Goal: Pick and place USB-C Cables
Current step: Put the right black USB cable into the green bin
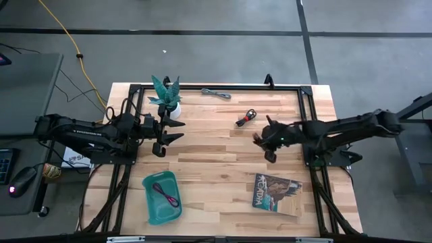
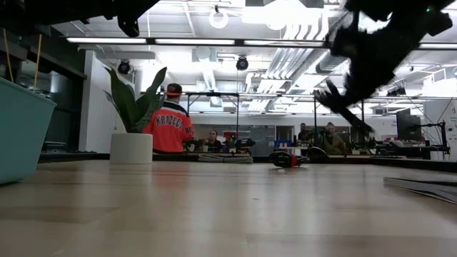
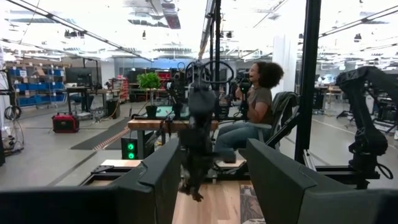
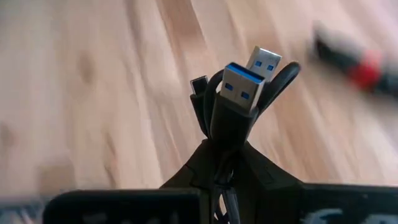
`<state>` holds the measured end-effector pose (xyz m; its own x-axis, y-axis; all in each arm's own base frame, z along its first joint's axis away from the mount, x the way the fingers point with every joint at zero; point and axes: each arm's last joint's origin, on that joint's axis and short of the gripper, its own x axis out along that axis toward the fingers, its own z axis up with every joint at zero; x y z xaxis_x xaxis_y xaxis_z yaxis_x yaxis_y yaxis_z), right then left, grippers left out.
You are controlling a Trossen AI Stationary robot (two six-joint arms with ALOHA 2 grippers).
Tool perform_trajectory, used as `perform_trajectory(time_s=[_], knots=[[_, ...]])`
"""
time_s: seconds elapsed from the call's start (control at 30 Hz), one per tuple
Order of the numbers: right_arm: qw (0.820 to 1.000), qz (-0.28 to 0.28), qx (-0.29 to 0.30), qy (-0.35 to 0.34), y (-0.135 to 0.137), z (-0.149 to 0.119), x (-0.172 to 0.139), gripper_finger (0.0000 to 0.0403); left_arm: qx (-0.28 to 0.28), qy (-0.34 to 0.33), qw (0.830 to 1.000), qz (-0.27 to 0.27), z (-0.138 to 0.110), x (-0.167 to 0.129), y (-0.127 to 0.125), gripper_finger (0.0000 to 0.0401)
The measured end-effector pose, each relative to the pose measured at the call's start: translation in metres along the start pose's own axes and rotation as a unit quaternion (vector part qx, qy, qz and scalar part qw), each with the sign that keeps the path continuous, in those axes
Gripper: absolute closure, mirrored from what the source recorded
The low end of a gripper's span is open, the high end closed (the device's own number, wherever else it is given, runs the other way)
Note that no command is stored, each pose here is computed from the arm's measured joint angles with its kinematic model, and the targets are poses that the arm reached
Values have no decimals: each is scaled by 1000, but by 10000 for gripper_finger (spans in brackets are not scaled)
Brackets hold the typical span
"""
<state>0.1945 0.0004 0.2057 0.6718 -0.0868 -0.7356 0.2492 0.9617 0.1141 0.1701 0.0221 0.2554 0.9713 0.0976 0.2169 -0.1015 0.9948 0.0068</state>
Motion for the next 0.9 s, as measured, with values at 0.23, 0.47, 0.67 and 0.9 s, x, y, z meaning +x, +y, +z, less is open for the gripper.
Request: perform_trajectory(time_s=[0.23, 0.47, 0.67, 0.9], knots=[[970, 34, -69, -229, 11, 31, -9, 386, 1, 0, 1000, 0, 0, 0, 0, 238], [932, 47, -75, -351, 15, 52, -23, 386, 2, 0, 1000, 0, 0, 0, 0, 238], [934, -1, -55, -353, 12, 52, -22, 386, 0, 0, 1000, 0, 0, 0, 0, 238], [934, 0, -54, -353, 12, 52, -23, 386, -11, 0, 1000, 0, 0, 0, 0, 238]])
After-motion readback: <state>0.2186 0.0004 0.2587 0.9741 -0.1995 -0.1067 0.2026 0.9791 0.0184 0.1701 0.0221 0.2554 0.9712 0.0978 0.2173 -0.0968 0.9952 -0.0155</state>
